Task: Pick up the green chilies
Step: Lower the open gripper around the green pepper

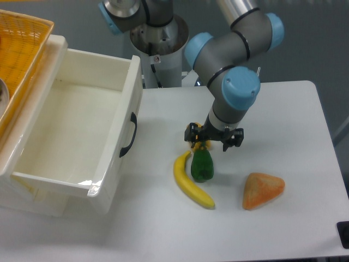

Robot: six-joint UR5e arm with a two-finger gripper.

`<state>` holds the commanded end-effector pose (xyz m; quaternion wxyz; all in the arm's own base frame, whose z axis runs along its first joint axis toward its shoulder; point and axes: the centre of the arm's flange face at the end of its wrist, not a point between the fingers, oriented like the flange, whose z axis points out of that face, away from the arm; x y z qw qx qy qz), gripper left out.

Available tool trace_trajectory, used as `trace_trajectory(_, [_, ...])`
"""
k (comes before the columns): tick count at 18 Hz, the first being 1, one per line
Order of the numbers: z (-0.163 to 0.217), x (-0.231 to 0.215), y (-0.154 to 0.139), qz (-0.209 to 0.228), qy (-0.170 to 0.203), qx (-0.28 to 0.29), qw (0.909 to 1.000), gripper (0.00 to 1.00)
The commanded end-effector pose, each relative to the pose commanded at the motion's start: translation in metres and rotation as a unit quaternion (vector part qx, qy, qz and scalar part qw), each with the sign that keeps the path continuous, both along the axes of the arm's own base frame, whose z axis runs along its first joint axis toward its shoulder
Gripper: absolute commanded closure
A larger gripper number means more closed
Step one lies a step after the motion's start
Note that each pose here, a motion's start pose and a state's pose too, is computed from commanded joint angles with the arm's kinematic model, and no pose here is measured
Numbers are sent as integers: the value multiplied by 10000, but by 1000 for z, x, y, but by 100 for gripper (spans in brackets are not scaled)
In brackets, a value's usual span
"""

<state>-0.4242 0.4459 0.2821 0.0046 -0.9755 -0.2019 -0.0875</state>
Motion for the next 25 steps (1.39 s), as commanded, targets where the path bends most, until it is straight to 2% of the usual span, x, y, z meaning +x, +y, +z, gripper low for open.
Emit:
trace_trajectory(11, [-37,-13,8,-16,-21,-21,10000,0])
trace_trajectory(25, [-56,-11,8,-8,-136,-87,9999,0])
